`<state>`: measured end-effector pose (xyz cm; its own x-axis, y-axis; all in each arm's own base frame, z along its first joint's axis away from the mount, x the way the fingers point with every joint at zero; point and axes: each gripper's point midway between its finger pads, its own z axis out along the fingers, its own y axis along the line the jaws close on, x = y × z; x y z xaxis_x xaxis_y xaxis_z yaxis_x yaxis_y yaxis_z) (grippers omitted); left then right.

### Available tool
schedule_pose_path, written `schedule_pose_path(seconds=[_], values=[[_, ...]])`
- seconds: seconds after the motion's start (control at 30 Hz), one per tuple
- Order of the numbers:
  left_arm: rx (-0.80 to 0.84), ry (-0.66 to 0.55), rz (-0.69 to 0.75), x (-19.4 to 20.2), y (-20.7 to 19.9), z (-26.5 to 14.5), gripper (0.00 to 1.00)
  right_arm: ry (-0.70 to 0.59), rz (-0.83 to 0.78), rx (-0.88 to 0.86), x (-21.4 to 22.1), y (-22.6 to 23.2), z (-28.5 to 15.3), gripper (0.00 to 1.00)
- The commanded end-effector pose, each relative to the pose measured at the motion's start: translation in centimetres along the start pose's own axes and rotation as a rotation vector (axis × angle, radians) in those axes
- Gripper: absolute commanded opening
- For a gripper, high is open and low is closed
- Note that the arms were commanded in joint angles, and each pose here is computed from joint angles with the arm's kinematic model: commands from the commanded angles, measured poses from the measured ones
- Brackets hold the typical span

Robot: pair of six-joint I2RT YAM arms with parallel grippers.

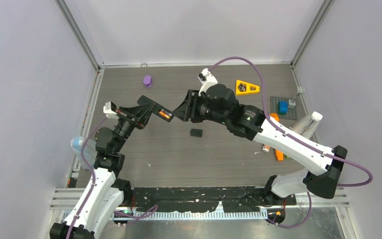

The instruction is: Load the batteries into the remote control

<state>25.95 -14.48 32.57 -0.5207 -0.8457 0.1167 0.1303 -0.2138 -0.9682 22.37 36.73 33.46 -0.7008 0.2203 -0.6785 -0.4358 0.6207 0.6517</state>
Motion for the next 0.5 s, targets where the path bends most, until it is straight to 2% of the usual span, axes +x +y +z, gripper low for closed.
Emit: schedule_pose_path(seconds=[0.0,0.13,0.23,0.47], values=[[0.108,0.057,0.155,1.6,-3.9,0.0,0.00,-0.105,-0.007,-0.052,-2.7,1.2,-1.9,0.52],[0.100,0.066,0.208,1.7,-3.7,0.2,0.00,-0.139,0.008,-0.141,-3.6,2.8,-3.4,0.59],[0.096,0.077,0.245,1.9,-3.7,0.2,0.00,-0.111,0.024,-0.228,-3.2,4.1,-3.6,0.62],[0.101,0.088,0.262,2.2,-3.9,0.0,0.00,-0.015,0.082,-0.288,-1.5,4.1,-2.4,0.59]])
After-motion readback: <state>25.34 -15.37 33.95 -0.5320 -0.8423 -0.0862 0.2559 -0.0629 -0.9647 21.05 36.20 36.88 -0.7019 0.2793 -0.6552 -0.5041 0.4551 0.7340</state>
